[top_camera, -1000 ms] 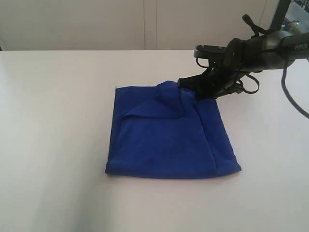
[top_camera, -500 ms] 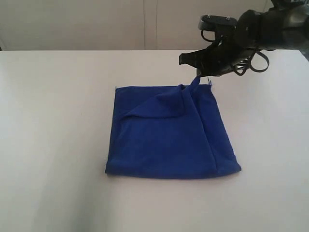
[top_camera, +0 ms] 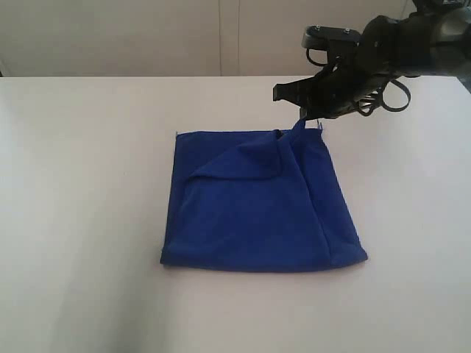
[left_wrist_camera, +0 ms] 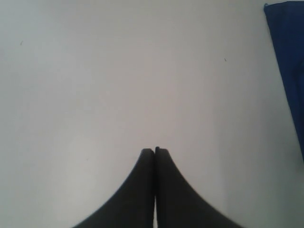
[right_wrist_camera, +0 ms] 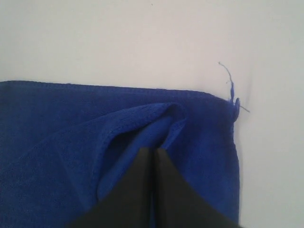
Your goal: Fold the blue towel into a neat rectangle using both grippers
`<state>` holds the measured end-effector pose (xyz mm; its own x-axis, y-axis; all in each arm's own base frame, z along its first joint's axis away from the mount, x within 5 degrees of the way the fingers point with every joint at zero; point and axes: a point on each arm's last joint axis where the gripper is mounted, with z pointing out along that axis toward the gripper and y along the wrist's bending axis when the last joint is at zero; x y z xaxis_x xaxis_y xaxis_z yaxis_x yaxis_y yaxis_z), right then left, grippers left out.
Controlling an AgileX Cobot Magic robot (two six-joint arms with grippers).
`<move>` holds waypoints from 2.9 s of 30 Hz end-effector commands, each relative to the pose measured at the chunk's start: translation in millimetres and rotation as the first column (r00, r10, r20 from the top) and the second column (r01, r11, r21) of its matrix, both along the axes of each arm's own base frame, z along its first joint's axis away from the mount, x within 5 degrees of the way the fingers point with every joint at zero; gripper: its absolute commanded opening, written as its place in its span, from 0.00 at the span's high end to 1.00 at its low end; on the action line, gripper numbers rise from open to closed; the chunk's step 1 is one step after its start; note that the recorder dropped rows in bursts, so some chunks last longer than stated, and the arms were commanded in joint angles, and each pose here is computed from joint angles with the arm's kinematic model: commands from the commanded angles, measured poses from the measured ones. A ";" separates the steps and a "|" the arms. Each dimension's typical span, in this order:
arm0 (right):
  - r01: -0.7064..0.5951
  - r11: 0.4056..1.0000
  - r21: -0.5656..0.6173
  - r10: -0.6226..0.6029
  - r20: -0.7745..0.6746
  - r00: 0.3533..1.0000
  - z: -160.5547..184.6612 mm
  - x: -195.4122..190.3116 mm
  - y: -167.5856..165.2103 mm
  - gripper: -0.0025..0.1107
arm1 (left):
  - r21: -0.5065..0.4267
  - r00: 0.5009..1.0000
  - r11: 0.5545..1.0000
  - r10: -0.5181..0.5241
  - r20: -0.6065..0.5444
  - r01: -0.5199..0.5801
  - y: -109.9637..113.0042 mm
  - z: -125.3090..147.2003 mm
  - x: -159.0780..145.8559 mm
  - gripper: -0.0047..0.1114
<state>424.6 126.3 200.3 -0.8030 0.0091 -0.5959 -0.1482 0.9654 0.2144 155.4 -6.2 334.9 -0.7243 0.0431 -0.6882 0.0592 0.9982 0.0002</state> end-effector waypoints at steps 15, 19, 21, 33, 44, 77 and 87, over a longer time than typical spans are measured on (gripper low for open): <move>0.006 1.000 0.001 -0.006 -0.063 0.998 -3.6 -2.4 -7.6 0.98 | -0.029 0.994 0.998 -0.049 0.093 0.052 -5.6 7.6 3.0 0.96; 0.063 0.997 0.036 -0.059 -0.100 0.993 -4.5 -0.1 -23.7 0.98 | -0.066 0.964 0.966 -0.243 0.110 0.251 -22.7 6.3 8.2 0.96; 0.070 0.996 0.051 -0.064 -0.109 0.992 -4.5 1.0 -30.2 0.98 | -0.095 0.934 0.932 -0.342 0.101 0.351 -33.8 1.5 15.7 0.96; 0.100 0.958 0.270 -0.051 -0.183 0.982 -10.0 4.5 -36.3 0.98 | 0.017 0.720 0.720 -0.694 0.020 0.694 -141.3 -61.6 94.3 0.96; 0.144 0.857 0.495 -0.061 -0.181 0.982 -0.7 11.9 -47.8 0.98 | 0.204 0.572 0.557 -0.820 -0.015 0.805 -210.9 -105.4 147.9 0.96; 0.188 0.834 0.519 -0.099 -0.194 0.976 0.1 14.5 -68.4 0.98 | 0.495 0.394 0.437 -0.898 0.195 0.751 -333.1 -184.4 170.8 0.53; 0.186 0.835 0.518 -0.096 -0.196 0.976 0.0 14.2 -68.2 0.98 | 0.471 0.402 0.422 -0.904 0.149 0.774 -336.3 -202.3 172.7 0.53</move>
